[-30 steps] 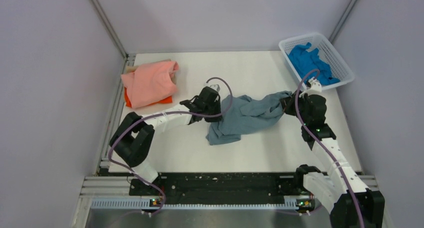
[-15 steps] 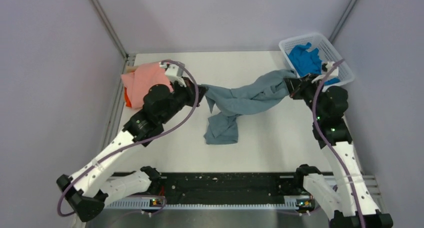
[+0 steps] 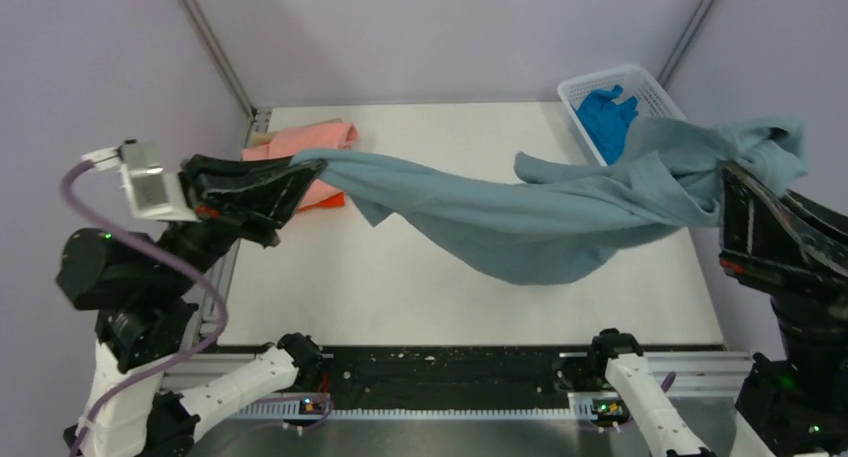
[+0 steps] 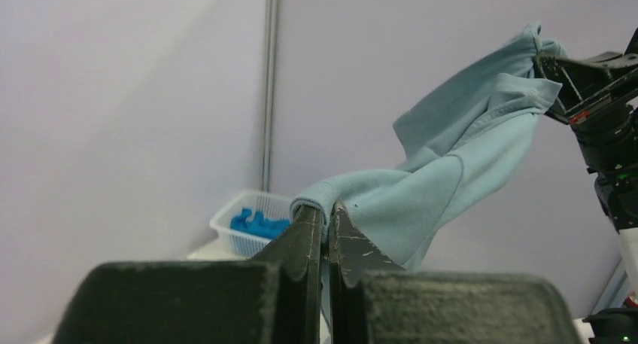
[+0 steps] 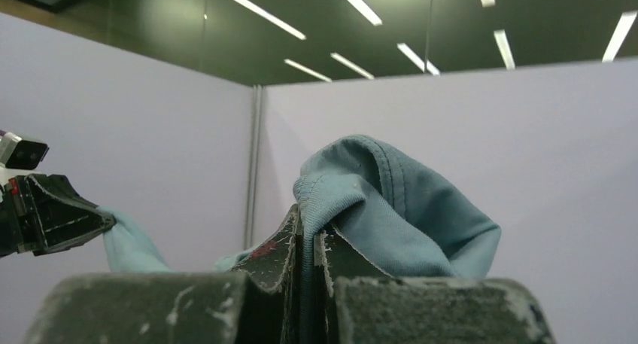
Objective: Fold and stack the t-shirts
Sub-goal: Flatten out the tshirt
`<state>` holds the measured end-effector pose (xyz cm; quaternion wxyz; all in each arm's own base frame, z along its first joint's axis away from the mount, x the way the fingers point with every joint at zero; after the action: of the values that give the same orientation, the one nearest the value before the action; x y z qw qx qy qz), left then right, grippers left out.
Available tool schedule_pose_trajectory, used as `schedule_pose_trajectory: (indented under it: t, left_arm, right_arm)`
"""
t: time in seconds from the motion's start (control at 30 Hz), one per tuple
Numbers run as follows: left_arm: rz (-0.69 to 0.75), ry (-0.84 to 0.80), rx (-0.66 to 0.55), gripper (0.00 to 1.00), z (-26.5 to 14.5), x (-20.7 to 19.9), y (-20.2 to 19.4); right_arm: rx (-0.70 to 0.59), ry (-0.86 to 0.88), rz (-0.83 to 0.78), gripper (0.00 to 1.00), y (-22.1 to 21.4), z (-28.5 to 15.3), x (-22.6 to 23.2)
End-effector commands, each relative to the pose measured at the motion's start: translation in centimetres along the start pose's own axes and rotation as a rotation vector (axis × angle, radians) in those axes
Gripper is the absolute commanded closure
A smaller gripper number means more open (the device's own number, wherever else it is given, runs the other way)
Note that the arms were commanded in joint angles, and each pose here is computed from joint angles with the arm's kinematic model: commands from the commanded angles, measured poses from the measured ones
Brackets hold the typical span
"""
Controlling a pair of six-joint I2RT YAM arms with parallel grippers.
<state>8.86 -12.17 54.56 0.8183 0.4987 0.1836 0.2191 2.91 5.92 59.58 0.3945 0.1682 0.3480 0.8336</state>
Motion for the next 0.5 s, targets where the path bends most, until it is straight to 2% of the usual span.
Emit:
schedule_pose_trajectory:
  t: [0.0,0.13,0.23,0.33,0.47]
  left_arm:
    - [0.092,-0.049,-0.072,1.00,-1.3,-1.0,3.5]
    - [0.117,-0.041,-0.110,1.00,-1.5,-1.1,4.4]
    - [0.129,0.070,-0.111,1.00,-0.3,0.6,3.5]
    - [0.146,0.326,-0.076,1.00,2.1,4.6,0.7]
    - [0.221,0.843,0.003,1.00,5.3,11.9,-4.6]
  right_arm:
    - [-0.051,0.018,-0.077,0.99,2.5,0.4,0.8]
    - [-0.041,0.046,-0.078,0.99,2.7,0.8,1.0]
    - [-0.032,-0.018,-0.065,1.00,1.2,1.8,-0.8]
    - [0.022,-0.126,-0.038,1.00,-2.3,3.2,-4.2]
    - [0.117,-0.247,-0.009,1.00,-9.4,5.1,-9.5]
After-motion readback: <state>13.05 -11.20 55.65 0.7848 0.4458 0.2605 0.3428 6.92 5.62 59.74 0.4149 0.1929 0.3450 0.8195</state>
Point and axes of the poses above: each gripper's point midway between its finger pads, its own z axis out along the fingers, its own x axis along the line the jaws close on, y = z × x, the point moved 7 cm from there along -z, back along the fingers, and after that the axes turned 4 degrees about z, right-handed, at the moved point
